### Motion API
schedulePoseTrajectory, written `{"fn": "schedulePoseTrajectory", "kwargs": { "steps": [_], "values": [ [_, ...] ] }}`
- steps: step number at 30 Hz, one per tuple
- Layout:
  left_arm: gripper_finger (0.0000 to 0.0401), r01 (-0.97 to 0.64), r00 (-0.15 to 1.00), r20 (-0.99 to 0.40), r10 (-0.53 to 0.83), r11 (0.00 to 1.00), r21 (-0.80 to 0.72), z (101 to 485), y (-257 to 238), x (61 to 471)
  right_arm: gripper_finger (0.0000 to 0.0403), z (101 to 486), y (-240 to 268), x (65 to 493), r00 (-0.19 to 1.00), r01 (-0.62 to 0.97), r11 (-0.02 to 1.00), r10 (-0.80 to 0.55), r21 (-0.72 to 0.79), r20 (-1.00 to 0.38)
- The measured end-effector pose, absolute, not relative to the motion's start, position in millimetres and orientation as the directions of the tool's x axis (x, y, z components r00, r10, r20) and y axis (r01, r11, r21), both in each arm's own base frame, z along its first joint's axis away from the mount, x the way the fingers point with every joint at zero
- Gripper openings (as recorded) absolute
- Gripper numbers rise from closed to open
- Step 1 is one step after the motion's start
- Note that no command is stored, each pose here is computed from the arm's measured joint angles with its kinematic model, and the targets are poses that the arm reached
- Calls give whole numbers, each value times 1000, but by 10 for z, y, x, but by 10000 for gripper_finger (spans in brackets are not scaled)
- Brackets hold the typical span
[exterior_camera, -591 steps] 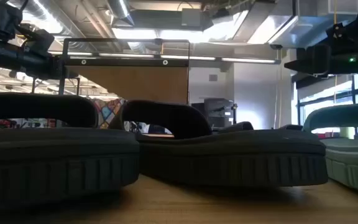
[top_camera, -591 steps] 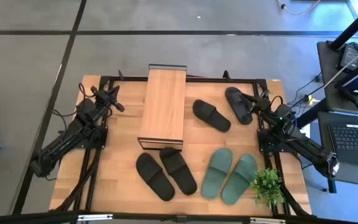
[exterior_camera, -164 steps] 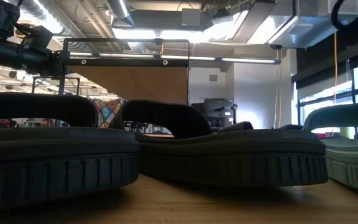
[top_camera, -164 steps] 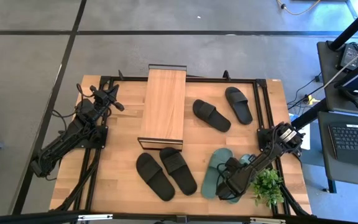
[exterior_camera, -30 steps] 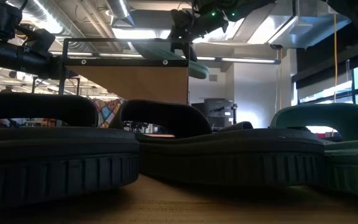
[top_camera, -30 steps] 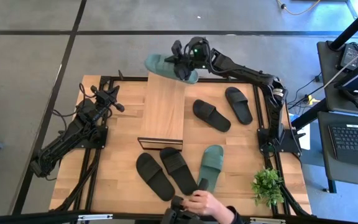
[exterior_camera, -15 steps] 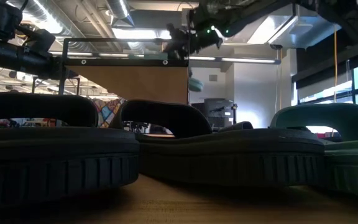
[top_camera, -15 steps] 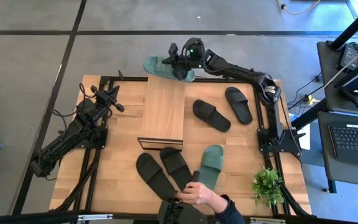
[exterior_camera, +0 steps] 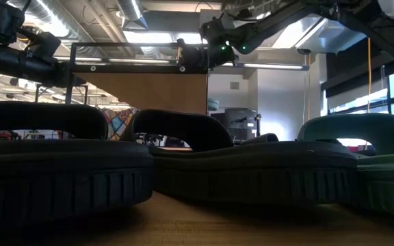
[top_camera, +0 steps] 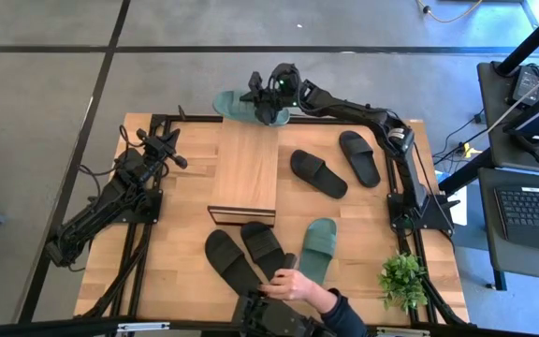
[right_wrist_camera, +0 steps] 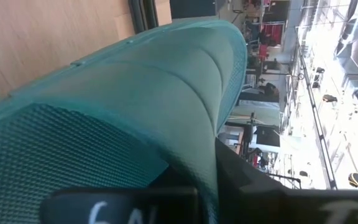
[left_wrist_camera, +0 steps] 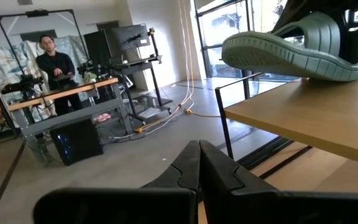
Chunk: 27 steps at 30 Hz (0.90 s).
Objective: Pick and place slides into the shelf
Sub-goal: Put the green slide on the shelf
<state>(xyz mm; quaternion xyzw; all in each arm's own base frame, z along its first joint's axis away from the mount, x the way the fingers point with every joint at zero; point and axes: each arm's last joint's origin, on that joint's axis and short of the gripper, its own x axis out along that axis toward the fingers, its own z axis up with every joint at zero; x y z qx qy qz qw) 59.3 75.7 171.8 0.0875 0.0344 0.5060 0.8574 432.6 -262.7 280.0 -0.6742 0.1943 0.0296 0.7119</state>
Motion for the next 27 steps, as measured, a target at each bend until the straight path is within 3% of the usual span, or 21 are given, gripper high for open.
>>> {"fn": "schedulePoseTrajectory", "kwargs": {
  "steps": [6, 13, 27],
  "values": [
    [0, -862, 485, 30, 874, 472, 185, 1718, 757, 593, 13, 2812, -2636, 4325, 926, -293, 85, -224, -952, -305],
    [0, -862, 485, 30, 874, 472, 184, 1718, 757, 593, 43, 2817, -2643, 4324, 926, -271, 142, -230, -952, -298],
    [0, -862, 485, 30, 874, 472, 186, 1718, 757, 593, 50, 2812, -2637, 4326, 925, -263, 191, -228, -946, -304]
  ]
}}
